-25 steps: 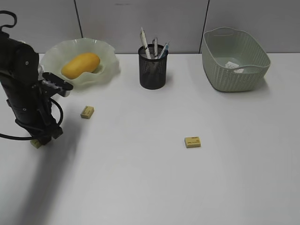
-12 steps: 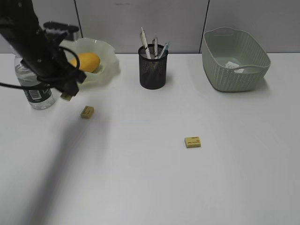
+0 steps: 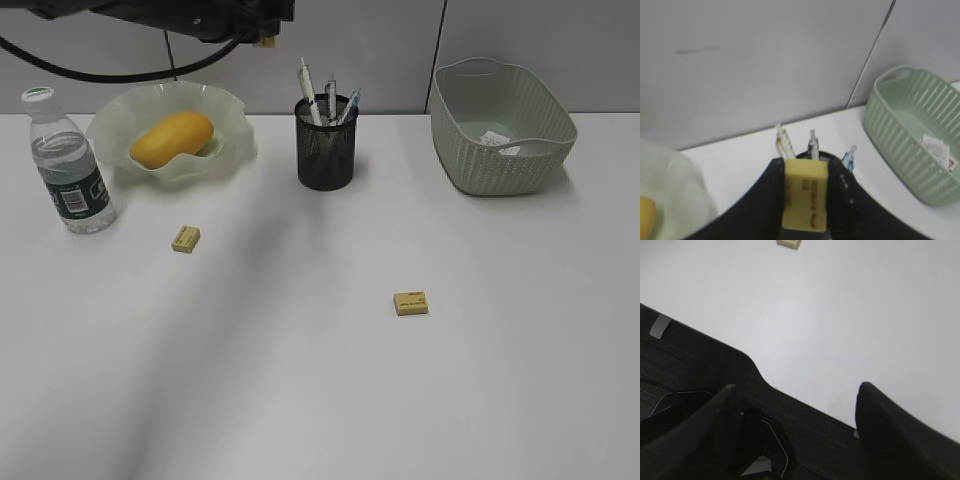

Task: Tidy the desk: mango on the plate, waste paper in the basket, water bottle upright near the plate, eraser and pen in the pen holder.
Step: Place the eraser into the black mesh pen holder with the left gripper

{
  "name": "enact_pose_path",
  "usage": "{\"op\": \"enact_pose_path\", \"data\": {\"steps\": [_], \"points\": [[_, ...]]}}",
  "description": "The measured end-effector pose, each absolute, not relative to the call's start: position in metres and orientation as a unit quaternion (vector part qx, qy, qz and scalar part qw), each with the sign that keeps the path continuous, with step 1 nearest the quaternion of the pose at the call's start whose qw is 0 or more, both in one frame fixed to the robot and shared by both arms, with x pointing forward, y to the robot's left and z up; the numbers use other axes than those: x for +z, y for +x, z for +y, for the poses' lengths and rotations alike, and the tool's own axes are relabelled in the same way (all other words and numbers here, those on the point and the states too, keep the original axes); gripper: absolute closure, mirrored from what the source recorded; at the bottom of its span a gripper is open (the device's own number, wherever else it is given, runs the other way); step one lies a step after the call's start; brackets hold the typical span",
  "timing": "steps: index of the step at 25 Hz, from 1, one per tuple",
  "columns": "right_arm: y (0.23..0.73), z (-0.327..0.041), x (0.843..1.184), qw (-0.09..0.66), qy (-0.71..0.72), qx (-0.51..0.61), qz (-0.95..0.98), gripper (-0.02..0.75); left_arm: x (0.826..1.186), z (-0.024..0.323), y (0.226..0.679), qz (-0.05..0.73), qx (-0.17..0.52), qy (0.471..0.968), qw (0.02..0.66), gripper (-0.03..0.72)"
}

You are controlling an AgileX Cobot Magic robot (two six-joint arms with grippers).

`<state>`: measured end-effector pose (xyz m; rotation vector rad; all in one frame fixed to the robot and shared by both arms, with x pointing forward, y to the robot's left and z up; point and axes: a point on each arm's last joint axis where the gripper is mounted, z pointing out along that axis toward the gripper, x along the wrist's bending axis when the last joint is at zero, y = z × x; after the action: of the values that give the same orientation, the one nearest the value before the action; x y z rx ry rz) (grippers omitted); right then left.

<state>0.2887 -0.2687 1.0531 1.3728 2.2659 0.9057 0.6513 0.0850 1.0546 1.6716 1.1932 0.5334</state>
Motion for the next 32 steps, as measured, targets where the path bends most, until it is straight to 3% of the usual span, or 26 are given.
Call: {"op": "enact_pose_path", "data": {"steps": [7, 13, 24, 32], "points": [[0.289, -0.269, 1.053, 0.17, 0.483, 0.319, 0.798, 0.174, 1.019, 0.048, 0.658, 0.488, 0.238, 0.646, 0.536, 0.488], [0.289, -0.269, 1.053, 0.17, 0.483, 0.319, 0.798, 0.174, 0.989, 0.041, 0.668, 0.52, 0.238, 0.608, 0.55, 0.488], [0.289, -0.269, 1.053, 0.17, 0.483, 0.319, 0.798, 0.174, 0.973, 0.027, 0.686, 0.531, 0.215, 0.612, 0.546, 0.488], [0.289, -0.269, 1.053, 0.17, 0.483, 0.319, 0.798, 0.174, 0.974, 0.027, 0.686, 0.531, 0.212, 0.613, 0.545, 0.385]]}}
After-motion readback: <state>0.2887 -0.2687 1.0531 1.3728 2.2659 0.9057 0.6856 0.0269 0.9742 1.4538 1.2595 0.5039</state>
